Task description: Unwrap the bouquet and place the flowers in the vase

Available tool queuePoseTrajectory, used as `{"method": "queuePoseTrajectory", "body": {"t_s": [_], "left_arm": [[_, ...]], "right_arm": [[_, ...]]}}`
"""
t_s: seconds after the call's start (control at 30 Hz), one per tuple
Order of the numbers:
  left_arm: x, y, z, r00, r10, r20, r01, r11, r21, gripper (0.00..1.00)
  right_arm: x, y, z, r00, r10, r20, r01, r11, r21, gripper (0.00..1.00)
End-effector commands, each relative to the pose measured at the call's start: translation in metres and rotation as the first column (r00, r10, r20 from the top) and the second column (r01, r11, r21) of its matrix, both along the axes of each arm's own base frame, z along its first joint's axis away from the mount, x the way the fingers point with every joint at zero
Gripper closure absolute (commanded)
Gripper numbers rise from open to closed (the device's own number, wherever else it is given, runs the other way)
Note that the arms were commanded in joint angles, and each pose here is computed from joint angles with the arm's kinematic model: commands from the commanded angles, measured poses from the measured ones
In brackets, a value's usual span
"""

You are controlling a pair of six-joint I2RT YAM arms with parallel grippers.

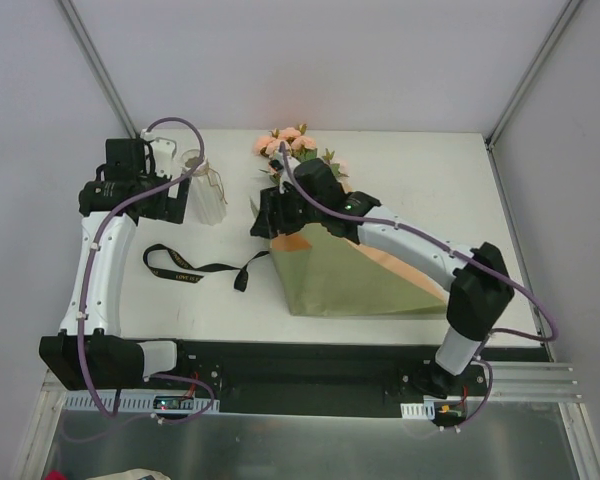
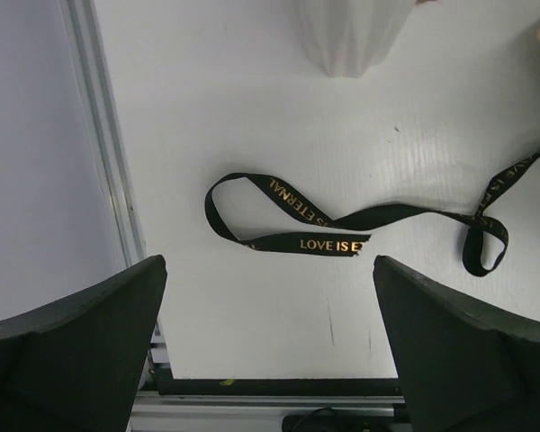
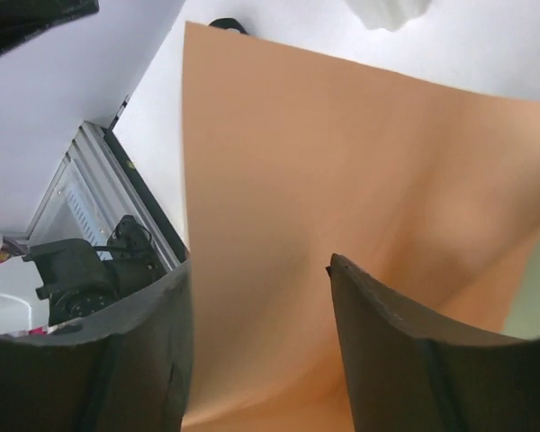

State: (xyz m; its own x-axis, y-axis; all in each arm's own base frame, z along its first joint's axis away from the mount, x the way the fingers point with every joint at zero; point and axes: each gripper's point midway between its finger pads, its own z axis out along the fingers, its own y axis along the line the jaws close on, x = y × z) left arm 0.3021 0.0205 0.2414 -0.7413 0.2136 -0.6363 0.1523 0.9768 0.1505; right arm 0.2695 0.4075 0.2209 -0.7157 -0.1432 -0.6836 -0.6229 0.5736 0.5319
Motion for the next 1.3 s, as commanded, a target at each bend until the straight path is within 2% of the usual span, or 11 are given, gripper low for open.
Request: {"method": "queuePoseTrajectory", "body": {"t_s": [0.0, 0.1, 0.37, 0.47, 0.57, 0.63, 0.77, 0.9, 0.97, 1.07, 1.27], "left_arm": [[0.006, 0.022, 0.022, 0.992, 0.113, 0.052, -0.115, 0.993, 0.032, 0.01], [0.007, 0.027, 0.026, 0.991, 0.125, 0.053, -0.127, 0.991, 0.035, 0.01], [0.009, 0.031, 0.033, 0.989, 0.137, 0.051, -0.139, 0.990, 0.035, 0.01], [0.008, 0.033, 0.035, 0.989, 0.140, 0.053, -0.142, 0.989, 0.040, 0.01], [0.006, 0.032, 0.037, 0.990, 0.132, 0.054, -0.134, 0.990, 0.038, 0.01], [0.004, 0.020, 0.043, 0.994, 0.084, 0.067, -0.084, 0.996, -0.001, 0.01], [-0.011, -0.033, 0.042, 0.988, -0.147, 0.043, 0.152, 0.980, -0.130, 0.01], [-0.027, -0.107, 0.014, 0.912, -0.408, -0.037, 0.392, 0.896, -0.210, 0.01], [-0.035, -0.147, -0.017, 0.840, -0.528, -0.124, 0.480, 0.830, -0.283, 0.01], [-0.030, -0.183, -0.054, 0.762, -0.615, -0.203, 0.534, 0.774, -0.341, 0.01], [0.016, -0.208, -0.101, 0.714, -0.650, -0.260, 0.556, 0.753, -0.353, 0.01]], "right_arm": [[-0.012, 0.043, 0.002, 0.998, 0.063, -0.009, -0.063, 0.998, 0.001, 0.36], [-0.021, 0.066, -0.017, 0.994, 0.096, -0.048, -0.097, 0.995, -0.020, 0.24], [-0.025, 0.083, 0.021, 0.992, 0.122, -0.021, -0.122, 0.993, 0.001, 0.07], [-0.006, 0.051, 0.031, 0.999, 0.053, -0.003, -0.053, 0.999, -0.006, 0.00], [0.011, 0.017, 0.039, 1.000, 0.006, 0.015, -0.006, 1.000, -0.017, 0.04], [0.019, -0.005, 0.047, 0.998, -0.039, 0.042, 0.040, 0.999, -0.019, 0.04], [0.053, -0.072, 0.051, 0.980, -0.192, 0.060, 0.193, 0.981, -0.008, 0.04], [0.068, -0.124, 0.038, 0.957, -0.288, 0.041, 0.288, 0.957, -0.017, 0.03], [0.072, -0.145, 0.045, 0.943, -0.326, 0.063, 0.326, 0.945, -0.001, 0.01], [0.071, -0.166, 0.046, 0.929, -0.358, 0.095, 0.361, 0.933, -0.009, 0.04], [0.059, -0.189, 0.044, 0.911, -0.390, 0.135, 0.392, 0.920, 0.011, 0.08]]}}
